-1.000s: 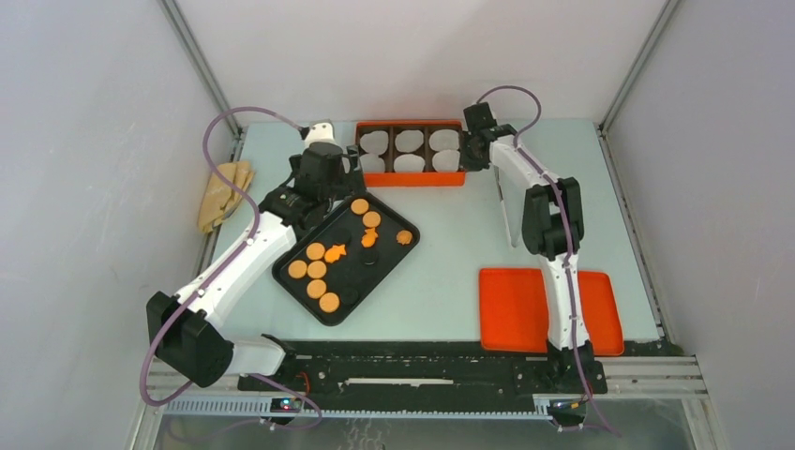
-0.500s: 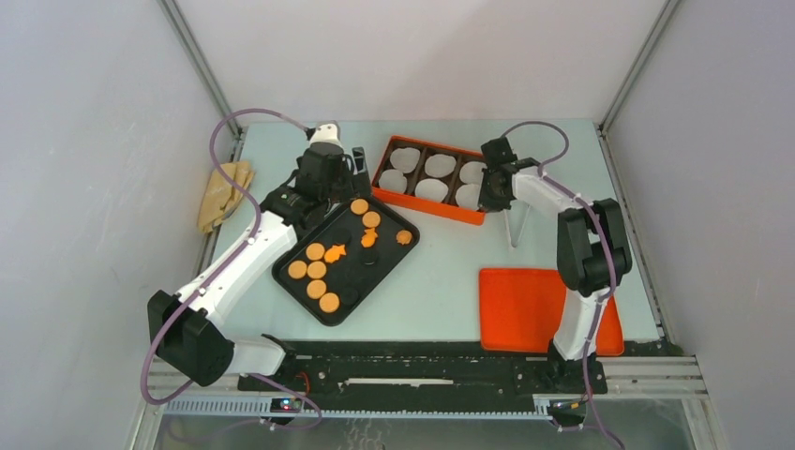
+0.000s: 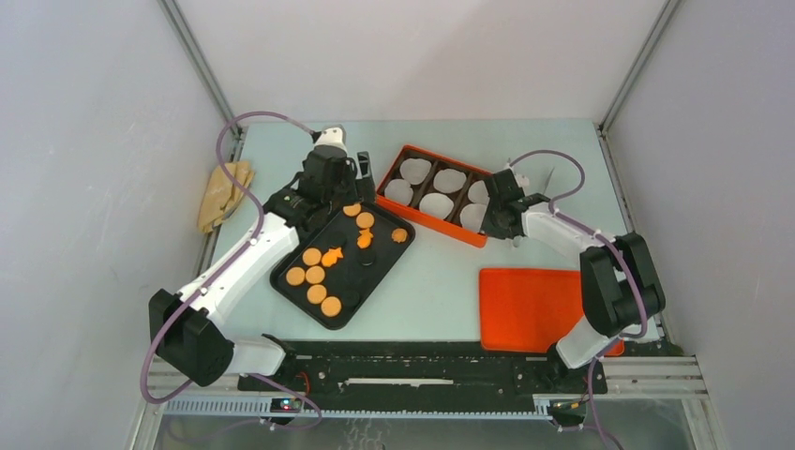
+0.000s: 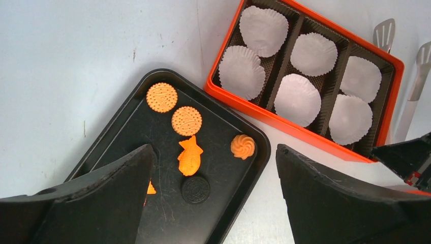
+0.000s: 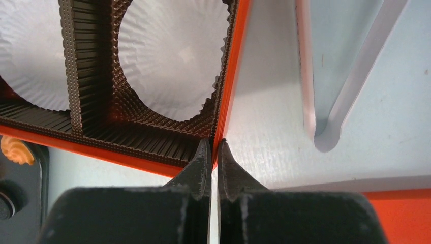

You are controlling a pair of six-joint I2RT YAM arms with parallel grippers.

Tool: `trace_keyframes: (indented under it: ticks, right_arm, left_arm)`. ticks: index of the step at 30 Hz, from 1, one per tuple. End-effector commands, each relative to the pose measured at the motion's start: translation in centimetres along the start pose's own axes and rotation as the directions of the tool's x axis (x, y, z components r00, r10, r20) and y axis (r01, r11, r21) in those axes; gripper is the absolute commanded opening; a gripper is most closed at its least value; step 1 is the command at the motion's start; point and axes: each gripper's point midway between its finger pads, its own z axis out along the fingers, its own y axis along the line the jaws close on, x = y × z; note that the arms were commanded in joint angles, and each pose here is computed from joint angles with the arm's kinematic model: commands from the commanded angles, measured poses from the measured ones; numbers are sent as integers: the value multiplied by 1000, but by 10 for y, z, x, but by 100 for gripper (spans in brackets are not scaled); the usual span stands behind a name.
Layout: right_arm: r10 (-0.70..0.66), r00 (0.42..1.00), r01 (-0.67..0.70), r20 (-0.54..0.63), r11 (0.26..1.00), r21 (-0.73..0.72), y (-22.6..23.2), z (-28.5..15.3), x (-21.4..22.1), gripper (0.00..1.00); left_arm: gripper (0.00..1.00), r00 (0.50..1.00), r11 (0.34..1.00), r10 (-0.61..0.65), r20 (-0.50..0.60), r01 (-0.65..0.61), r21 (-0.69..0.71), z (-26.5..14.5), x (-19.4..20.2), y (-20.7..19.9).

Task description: Pack the cookies

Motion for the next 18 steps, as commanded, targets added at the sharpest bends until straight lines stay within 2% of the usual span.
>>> trace_keyframes:
  ticks: [1, 7, 18]
  right_arm:
    - [-78, 948, 109, -308, 990, 85, -40, -10, 109, 0]
    - [-122, 929, 156, -350, 985, 70, -40, -33, 152, 0]
    - [-132, 930, 180, -344, 977, 114, -54, -57, 166, 0]
  left_arm:
    - [94, 1000, 999, -10, 5, 10, 32, 3, 0, -11]
    - [94, 1000, 999, 13, -16, -12, 44, 10, 4, -21]
    - [93, 999, 999, 29, -23, -28, 40, 9, 11, -21]
